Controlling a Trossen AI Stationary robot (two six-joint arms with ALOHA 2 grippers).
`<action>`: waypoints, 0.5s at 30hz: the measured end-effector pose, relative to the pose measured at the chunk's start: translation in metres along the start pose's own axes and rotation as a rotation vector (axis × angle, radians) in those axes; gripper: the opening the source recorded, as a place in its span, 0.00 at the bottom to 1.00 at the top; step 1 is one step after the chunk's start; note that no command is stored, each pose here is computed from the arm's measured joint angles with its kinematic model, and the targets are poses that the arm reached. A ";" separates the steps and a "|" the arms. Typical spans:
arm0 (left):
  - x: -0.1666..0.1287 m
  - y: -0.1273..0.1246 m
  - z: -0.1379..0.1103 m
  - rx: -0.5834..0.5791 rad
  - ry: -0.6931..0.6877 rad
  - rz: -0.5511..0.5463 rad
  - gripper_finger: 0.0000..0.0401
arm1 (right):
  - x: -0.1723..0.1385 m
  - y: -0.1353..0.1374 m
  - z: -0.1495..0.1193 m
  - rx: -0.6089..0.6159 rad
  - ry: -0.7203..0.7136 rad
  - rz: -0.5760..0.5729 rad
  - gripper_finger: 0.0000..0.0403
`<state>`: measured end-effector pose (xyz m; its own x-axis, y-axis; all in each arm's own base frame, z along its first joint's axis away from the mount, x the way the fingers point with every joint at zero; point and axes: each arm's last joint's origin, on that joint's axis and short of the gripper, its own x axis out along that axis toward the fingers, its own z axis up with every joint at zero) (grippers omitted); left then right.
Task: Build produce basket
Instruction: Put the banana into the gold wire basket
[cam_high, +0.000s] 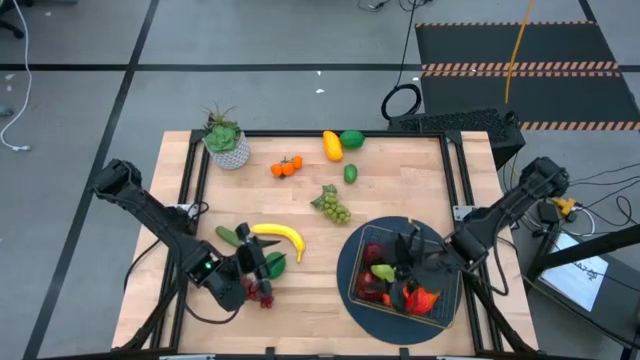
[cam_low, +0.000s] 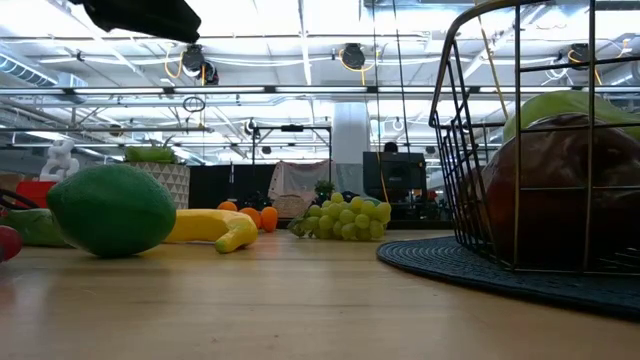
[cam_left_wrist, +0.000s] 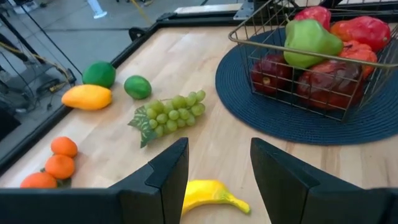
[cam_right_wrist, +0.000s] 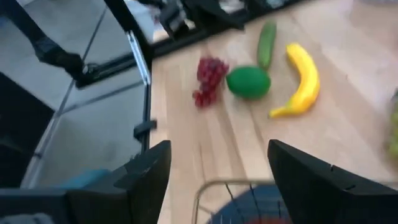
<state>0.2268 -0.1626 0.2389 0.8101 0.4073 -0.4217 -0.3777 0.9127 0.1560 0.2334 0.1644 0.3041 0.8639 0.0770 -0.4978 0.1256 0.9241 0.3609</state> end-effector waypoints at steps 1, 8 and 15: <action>0.002 0.001 0.000 -0.011 0.007 -0.002 0.44 | 0.000 0.003 -0.002 -0.016 -0.025 -0.006 0.64; 0.007 0.000 -0.001 -0.079 0.054 -0.039 0.44 | 0.005 0.015 -0.013 -0.125 -0.108 -0.080 0.63; 0.011 0.001 -0.001 -0.072 0.056 -0.026 0.44 | 0.016 0.006 -0.030 -0.231 -0.141 -0.182 0.63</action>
<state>0.2345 -0.1570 0.2341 0.7946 0.3789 -0.4744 -0.3893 0.9175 0.0808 0.2333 0.1823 0.2748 0.8985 -0.1352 -0.4175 0.1843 0.9797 0.0793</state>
